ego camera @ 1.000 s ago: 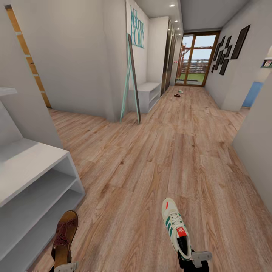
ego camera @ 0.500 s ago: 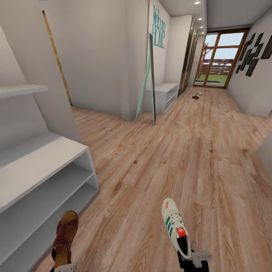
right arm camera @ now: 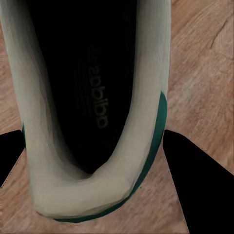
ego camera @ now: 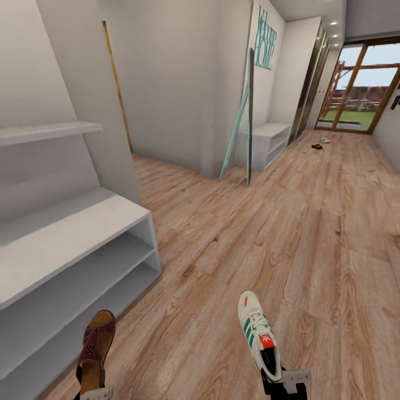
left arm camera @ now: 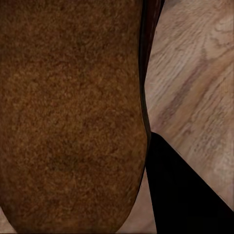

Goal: Pick up the two gym shoes and the two sandals from the corridor floor and place them onto the hallstand (shoe rack) in the corridor, making sure they are on the rack and not on the floor. Arrange them so the two gym shoes are next to each other and the two sandals are next to each other.

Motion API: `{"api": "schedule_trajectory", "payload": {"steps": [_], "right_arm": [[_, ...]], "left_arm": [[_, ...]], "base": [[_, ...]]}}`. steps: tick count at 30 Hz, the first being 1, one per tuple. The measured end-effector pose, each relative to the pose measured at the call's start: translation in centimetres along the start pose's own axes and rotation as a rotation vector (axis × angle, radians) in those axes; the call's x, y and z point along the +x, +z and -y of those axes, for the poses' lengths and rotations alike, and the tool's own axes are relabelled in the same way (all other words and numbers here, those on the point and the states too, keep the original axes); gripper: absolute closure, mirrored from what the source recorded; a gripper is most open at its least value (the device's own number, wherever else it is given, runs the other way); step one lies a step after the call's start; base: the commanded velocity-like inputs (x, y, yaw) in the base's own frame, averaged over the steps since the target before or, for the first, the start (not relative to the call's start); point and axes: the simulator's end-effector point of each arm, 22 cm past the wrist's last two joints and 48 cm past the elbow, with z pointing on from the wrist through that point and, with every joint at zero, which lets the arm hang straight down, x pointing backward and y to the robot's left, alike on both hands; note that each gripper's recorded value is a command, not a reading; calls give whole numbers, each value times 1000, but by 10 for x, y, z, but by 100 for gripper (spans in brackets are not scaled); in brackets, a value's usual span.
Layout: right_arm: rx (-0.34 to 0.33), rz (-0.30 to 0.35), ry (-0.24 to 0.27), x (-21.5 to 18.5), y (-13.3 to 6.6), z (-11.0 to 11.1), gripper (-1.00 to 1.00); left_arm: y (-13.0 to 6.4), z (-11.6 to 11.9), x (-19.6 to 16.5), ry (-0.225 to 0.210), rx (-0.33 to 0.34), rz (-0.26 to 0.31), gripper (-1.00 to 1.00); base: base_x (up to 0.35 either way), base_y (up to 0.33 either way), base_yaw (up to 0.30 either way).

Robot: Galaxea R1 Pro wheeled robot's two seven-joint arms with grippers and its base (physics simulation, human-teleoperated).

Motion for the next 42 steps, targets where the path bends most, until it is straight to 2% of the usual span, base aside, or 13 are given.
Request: {"api": "schedule_trajectory", "payload": {"steps": [8,22,42], "right_arm": [[-2,0,-2,0,0,0,100],[0,0,0,0,0,0,100],[-1,-1,-1,0,0,0,100]], "left_arm": [[0,0,0,-1,-1,0,100],[0,0,0,-1,0,1,100],[0,0,0,-1,-1,0,100]], "base": [[0,-32,279],[0,-225,279],[0,-13,279]]}}
